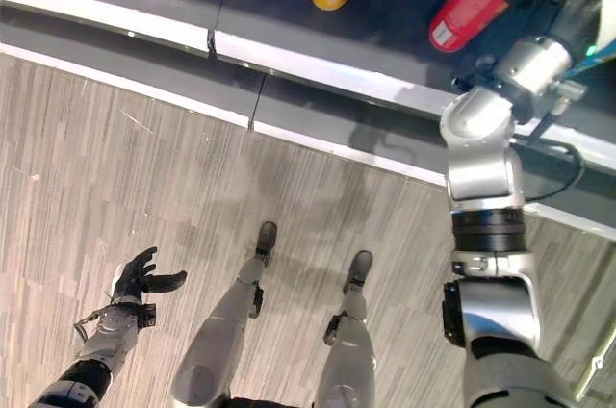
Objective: Put the goods on the table back onto the shelves and tidy them up.
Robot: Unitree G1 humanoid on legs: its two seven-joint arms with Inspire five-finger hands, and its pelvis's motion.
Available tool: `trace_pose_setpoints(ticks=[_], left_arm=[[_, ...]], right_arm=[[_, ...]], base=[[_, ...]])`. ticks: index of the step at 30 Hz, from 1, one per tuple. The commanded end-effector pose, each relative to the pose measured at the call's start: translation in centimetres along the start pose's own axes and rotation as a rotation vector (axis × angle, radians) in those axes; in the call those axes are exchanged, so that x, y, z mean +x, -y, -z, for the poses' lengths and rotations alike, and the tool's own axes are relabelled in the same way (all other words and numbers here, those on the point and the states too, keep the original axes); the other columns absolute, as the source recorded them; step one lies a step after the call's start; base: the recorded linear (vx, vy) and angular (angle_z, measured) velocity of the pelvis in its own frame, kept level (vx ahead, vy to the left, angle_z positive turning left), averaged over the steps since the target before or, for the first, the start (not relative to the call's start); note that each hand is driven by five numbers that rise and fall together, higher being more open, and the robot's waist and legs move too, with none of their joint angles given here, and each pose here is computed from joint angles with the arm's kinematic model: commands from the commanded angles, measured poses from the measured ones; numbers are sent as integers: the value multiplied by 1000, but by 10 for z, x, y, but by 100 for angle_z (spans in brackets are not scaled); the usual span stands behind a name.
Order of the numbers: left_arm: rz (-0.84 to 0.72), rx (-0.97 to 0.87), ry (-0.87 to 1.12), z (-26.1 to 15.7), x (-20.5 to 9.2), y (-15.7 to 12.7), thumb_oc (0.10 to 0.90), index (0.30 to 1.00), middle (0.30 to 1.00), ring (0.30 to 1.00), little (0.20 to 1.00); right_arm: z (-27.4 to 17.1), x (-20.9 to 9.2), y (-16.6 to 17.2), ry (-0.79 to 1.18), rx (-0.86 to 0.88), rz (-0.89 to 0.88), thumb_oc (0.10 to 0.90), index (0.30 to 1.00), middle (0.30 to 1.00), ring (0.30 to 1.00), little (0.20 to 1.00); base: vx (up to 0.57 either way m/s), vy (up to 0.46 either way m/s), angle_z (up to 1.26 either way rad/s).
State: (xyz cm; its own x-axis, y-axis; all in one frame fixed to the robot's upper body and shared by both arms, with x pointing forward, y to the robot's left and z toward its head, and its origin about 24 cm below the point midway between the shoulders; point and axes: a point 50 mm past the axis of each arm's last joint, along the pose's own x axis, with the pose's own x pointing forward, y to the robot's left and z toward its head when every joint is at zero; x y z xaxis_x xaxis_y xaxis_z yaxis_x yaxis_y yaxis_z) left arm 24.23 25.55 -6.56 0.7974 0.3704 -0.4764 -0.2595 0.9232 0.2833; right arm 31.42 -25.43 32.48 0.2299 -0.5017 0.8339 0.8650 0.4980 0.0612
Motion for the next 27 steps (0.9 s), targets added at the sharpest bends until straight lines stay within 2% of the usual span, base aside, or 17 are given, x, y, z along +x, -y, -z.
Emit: trace_pose_setpoints(ticks=[1, 3, 8, 12, 16, 17, 19, 21, 25, 27], left_arm=[[-122, 85, -131, 41, -12, -41, 800, 900, 900, 900, 900], [-125, 84, -138, 44, -13, -40, 800, 900, 900, 900, 900], [-134, 71, -174, 56, -20, -43, 800, 900, 900, 900, 900], [-105, 74, -121, 50, -23, -44, 800, 900, 900, 900, 900], [-74, 91, -51, 33, -19, -40, 800, 900, 900, 900, 900], [-12, 30, -143, 50, -23, -46, 800, 900, 900, 900, 900], [-61, 117, -20, 35, -31, -67, 800, 900, 900, 900, 900], [-48, 92, 9, 35, -44, -80, 800, 900, 900, 900, 900], [-38, 91, -40, 47, -46, -79, 800, 900, 900, 900, 900], [-22, 69, -57, 50, -45, -70, 800, 900, 900, 900, 900]], right_arm=[[-9, -5, 23, 169, -10, -3, 800, 900, 900, 900, 900], [-3, -11, 26, 158, -21, -20, 800, 900, 900, 900, 900], [29, -68, 47, 35, 4, -267, 800, 900, 900, 900, 900], [40, -90, 68, -36, 48, -404, 800, 900, 900, 900, 900], [51, -97, 70, -91, 51, -473, 800, 900, 900, 900, 900], [54, -90, 72, -93, 36, -482, 800, 900, 900, 900, 900], [64, -93, 80, -113, -4, -528, 800, 900, 900, 900, 900], [71, -92, 77, -129, -37, -595, 800, 900, 900, 900, 900], [76, -94, 85, -142, -74, -622, 800, 900, 900, 900, 900], [80, -92, 106, -151, -122, -596, 800, 900, 900, 900, 900]], base=[[85, 2, 3], [77, 16, 1], [90, 17, -1], [19, 75, -41], [-35, 100, -106], [-53, 29, -100], [-99, -13, -131], [-87, 8, -158], [197, -175, -165], [345, -370, -57]])
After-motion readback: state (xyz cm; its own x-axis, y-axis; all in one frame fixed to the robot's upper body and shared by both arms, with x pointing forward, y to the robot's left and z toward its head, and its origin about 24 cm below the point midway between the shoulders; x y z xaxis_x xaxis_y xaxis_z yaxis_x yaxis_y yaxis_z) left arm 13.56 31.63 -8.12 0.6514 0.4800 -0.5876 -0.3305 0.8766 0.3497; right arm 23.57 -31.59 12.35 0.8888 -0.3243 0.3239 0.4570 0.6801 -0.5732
